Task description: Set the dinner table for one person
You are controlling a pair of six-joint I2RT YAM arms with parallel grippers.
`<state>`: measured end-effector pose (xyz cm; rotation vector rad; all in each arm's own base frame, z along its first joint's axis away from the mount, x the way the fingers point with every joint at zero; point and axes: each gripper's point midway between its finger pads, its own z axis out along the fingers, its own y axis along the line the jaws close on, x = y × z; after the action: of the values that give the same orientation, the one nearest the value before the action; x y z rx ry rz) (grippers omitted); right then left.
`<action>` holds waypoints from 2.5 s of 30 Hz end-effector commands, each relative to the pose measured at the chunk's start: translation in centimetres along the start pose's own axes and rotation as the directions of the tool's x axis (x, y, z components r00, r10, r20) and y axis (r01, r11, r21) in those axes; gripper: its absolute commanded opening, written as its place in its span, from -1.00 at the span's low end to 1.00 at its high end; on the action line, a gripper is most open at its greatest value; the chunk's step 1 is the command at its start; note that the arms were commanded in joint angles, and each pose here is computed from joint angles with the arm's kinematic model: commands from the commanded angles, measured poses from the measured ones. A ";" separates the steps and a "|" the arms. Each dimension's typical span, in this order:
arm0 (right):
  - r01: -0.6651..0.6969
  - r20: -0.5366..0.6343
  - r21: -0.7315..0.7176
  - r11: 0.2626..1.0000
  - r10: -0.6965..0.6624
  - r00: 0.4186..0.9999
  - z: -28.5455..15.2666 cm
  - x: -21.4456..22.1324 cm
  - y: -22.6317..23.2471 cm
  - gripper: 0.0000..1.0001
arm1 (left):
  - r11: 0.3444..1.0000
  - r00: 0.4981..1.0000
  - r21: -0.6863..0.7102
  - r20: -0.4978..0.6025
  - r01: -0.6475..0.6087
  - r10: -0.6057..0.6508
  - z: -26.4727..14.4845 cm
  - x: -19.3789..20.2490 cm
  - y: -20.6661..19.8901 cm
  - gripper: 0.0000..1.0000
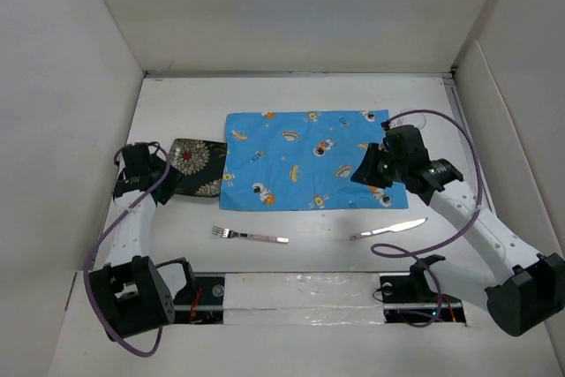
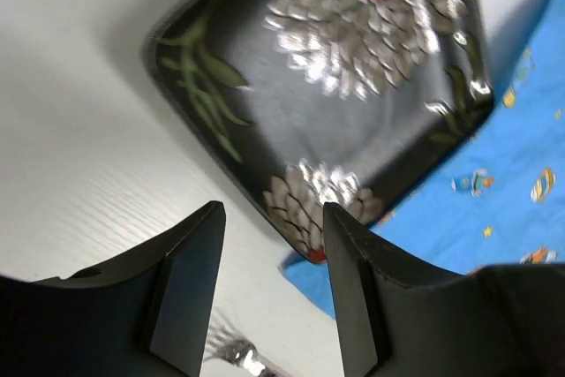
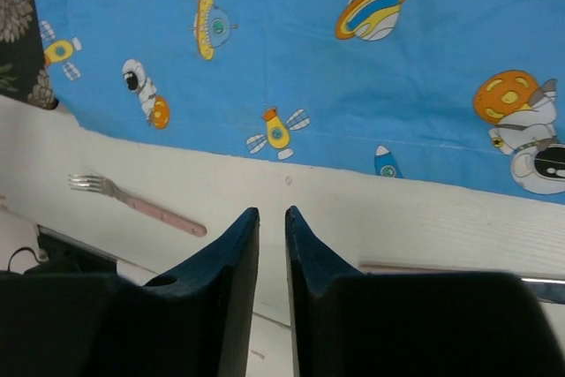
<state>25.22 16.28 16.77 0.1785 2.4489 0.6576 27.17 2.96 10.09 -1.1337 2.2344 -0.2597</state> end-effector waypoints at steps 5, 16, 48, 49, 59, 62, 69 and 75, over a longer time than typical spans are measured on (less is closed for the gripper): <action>0.079 -0.028 -0.134 0.988 -0.083 0.996 0.4 1.8 3.8 -0.40 | 0.969 0.970 -0.060 0.056 0.240 -0.236 3.0 -1.7 4.8 -0.01; 0.171 -0.095 -0.197 0.965 -0.192 0.977 0.9 3.3 6.1 -0.39 | 0.962 0.960 0.007 0.066 0.272 -0.272 6.5 -4.3 3.0 -0.05; 0.112 -0.272 -0.487 0.866 -0.272 0.923 13.5 10.7 27.2 -0.17 | 0.936 0.918 -0.134 0.283 0.326 -0.279 2.6 -5.9 6.9 -0.44; 0.091 -0.282 -0.476 0.875 -0.250 0.926 14.1 10.6 27.5 -0.16 | 0.938 0.918 -0.125 0.285 0.322 -0.277 2.4 -6.1 6.7 -0.43; 0.035 -0.250 -0.395 0.918 -0.144 0.957 20.1 10.2 29.7 -0.06 | 0.971 0.945 0.080 0.224 0.226 -0.239 0.0 -5.9 0.8 -0.24; 0.014 -0.241 -0.380 0.925 -0.113 0.964 21.5 9.9 30.3 -0.01 | 0.975 0.962 0.185 0.220 0.122 -0.162 -2.5 -5.4 -2.8 -0.28; -0.022 -0.246 -0.352 0.936 -0.070 0.967 24.1 10.6 30.9 0.05 | 0.951 0.986 0.281 0.142 -0.125 0.088 -5.9 -1.2 -6.4 -0.27; -0.043 -0.266 -0.333 0.942 -0.050 0.963 26.5 11.0 31.5 0.05 | 0.864 0.961 0.422 0.163 -0.273 0.224 -7.9 1.5 -8.9 -0.27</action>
<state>30.26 55.89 6.72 -0.0759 2.5860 1.1141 28.12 -3.06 18.73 -0.7343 2.0455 -0.5077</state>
